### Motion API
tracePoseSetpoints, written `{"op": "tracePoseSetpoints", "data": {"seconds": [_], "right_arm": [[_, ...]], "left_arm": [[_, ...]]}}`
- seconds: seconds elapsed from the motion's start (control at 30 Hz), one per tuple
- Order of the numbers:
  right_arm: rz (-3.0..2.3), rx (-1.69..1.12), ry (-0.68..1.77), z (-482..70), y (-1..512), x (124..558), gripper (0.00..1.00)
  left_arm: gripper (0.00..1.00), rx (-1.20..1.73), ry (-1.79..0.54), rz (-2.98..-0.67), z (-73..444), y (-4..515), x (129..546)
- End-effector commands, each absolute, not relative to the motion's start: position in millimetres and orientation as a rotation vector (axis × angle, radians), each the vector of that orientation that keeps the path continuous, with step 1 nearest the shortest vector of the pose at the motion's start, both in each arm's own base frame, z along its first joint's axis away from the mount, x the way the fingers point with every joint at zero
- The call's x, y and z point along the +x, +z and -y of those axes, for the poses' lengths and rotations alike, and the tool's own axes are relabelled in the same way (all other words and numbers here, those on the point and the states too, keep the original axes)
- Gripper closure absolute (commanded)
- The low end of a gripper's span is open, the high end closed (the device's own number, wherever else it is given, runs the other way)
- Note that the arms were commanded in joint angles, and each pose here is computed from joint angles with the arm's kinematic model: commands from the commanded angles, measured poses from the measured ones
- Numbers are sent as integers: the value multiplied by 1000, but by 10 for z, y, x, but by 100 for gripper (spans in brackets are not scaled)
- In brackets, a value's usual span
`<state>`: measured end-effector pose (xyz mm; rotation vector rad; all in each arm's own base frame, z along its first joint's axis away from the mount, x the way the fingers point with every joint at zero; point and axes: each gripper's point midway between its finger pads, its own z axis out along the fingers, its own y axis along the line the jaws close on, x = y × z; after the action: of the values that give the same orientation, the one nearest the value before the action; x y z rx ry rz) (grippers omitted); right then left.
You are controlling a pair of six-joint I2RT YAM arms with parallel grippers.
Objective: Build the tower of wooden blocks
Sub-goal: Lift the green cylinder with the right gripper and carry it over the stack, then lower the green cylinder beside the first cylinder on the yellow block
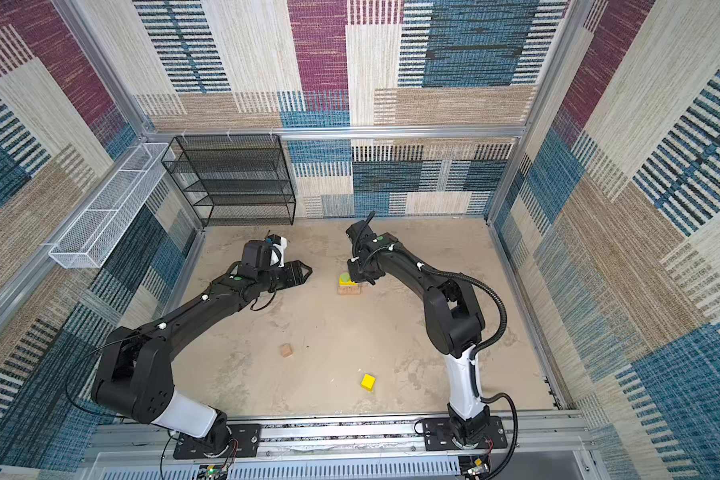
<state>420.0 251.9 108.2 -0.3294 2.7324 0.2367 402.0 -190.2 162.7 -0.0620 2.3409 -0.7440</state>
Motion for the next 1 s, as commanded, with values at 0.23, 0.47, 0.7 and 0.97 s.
{"op": "tracePoseSetpoints", "data": {"seconds": [0.23,0.47,0.7,0.97], "right_arm": [[-2738,-360,238,-2608,1063,4247,69],[-2740,-364,242,-2644,1019,4253,68],[-2735,-362,251,-2669,1021,4267,67],[-2733,-357,255,-2687,1005,4282,66]], "left_arm": [[37,-59,-758,-2324,1896,1686,4038],[38,-62,-763,-2325,1888,1685,4025],[37,-66,-766,-2320,1880,1690,4032],[38,-69,-771,-2320,1876,1688,4036]]}}
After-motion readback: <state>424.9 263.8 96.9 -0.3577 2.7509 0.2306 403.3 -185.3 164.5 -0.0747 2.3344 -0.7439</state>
